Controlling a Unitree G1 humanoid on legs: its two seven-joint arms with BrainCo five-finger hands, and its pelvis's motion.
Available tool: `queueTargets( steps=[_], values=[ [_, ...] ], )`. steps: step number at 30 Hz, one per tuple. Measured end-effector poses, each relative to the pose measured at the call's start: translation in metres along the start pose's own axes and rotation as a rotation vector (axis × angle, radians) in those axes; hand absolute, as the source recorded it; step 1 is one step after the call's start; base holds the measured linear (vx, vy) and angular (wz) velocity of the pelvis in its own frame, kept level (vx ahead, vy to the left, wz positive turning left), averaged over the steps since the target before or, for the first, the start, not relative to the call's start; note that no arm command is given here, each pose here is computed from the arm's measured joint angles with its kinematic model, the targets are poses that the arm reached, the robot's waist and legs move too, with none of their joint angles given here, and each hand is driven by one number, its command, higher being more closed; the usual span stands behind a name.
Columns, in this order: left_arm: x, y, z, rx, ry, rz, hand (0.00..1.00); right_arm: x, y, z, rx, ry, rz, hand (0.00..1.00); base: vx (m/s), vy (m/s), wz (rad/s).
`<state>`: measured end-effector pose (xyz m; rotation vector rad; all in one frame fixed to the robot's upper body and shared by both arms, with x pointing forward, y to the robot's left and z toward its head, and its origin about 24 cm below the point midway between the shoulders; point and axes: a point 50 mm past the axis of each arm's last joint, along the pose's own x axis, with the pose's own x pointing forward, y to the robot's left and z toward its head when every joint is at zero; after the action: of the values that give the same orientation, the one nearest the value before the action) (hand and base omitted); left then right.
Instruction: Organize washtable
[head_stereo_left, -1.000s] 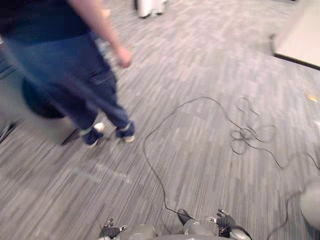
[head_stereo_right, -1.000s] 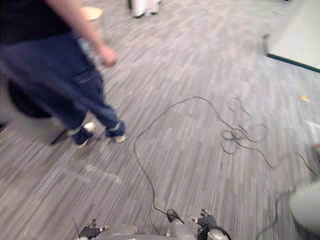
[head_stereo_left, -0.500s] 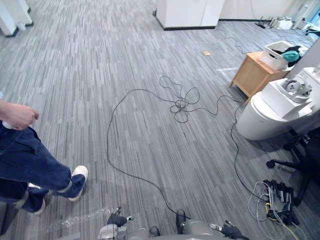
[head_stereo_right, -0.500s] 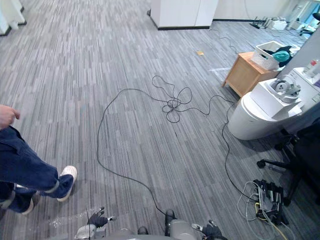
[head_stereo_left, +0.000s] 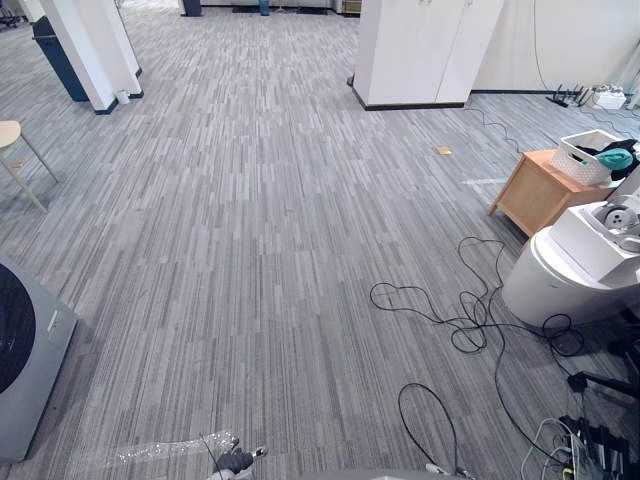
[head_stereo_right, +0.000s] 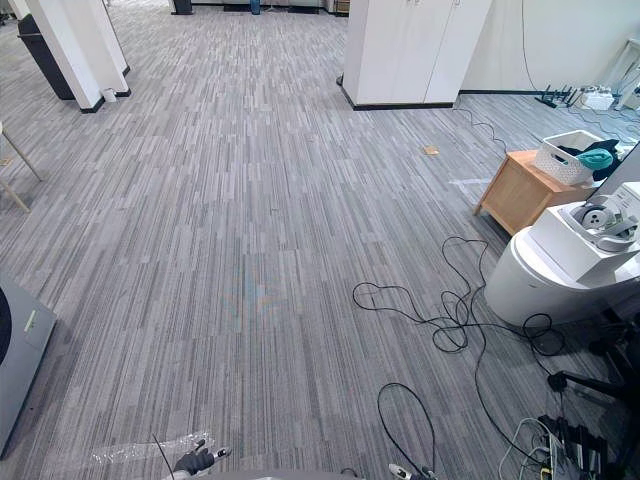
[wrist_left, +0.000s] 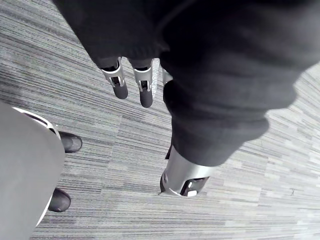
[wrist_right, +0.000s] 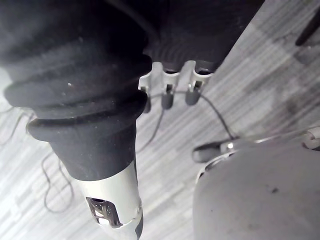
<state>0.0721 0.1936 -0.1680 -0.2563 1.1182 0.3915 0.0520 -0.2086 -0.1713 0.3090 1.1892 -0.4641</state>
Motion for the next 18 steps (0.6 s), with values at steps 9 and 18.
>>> queueTargets(
  steps=[9, 18],
  values=[
    [-0.001, -0.018, 0.016, 0.196, -0.094, -0.088, 0.00, 0.002, 0.013, 0.056, 0.091, -0.244, 0.014, 0.00, 0.01, 0.012, -0.13],
    [0.000, -0.017, 0.016, 0.206, -0.115, -0.032, 0.00, 0.003, 0.021, 0.019, 0.071, -0.102, -0.033, 0.00, 0.02, 0.005, -0.22]
  ],
)
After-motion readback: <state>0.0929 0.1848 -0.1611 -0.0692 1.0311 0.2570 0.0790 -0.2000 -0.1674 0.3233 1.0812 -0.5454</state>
